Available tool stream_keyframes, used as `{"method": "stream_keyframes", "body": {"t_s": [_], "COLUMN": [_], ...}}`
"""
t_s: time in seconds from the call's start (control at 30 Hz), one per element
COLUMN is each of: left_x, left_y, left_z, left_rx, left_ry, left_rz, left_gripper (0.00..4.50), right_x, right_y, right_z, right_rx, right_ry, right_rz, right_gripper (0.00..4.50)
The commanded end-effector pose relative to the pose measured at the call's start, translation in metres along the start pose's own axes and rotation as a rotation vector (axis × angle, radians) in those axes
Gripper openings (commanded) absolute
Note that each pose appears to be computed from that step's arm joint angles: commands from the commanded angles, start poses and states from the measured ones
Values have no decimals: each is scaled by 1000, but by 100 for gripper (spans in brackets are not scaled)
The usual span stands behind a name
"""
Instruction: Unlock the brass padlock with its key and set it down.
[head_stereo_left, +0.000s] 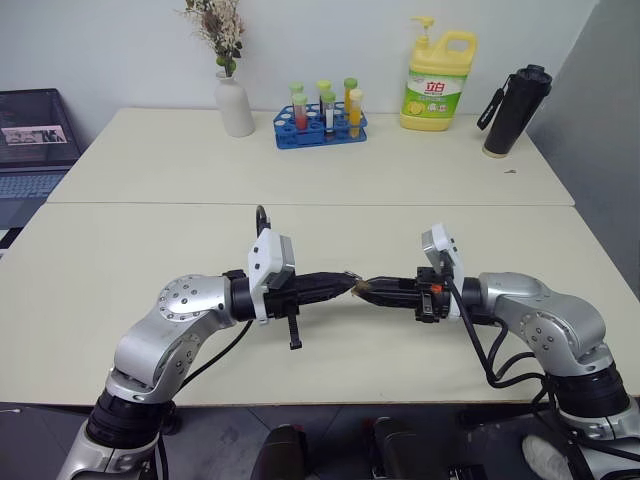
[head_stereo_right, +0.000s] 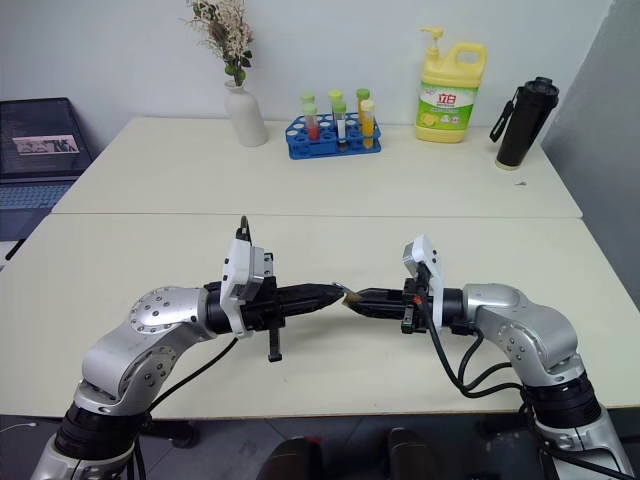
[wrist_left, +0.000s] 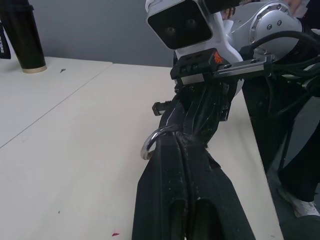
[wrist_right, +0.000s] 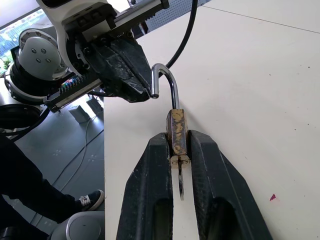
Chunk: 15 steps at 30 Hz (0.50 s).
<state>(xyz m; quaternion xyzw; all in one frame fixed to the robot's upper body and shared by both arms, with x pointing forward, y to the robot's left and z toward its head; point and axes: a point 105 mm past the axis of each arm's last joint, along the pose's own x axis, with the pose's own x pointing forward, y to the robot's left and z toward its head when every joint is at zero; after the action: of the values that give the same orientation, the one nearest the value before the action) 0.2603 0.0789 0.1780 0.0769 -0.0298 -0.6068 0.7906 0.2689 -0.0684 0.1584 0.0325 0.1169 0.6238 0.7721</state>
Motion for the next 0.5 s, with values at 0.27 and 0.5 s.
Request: {"method": "stream_keyframes", "body": {"t_s": [0.27, 0.5], "left_x": [5, -4], "left_y": [2, 7], "left_z": [16, 15], "left_rx": [41, 102], "left_ry": [-53, -13], "left_rz": [16, 61], "left_gripper": [0, 0], "right_x": [-1, -3], "right_y": [5, 3], "right_z": [6, 5], "right_rx": [-41, -38], "right_ry": [-13, -2], "right_rz": [19, 3], "right_gripper": [16, 16]}}
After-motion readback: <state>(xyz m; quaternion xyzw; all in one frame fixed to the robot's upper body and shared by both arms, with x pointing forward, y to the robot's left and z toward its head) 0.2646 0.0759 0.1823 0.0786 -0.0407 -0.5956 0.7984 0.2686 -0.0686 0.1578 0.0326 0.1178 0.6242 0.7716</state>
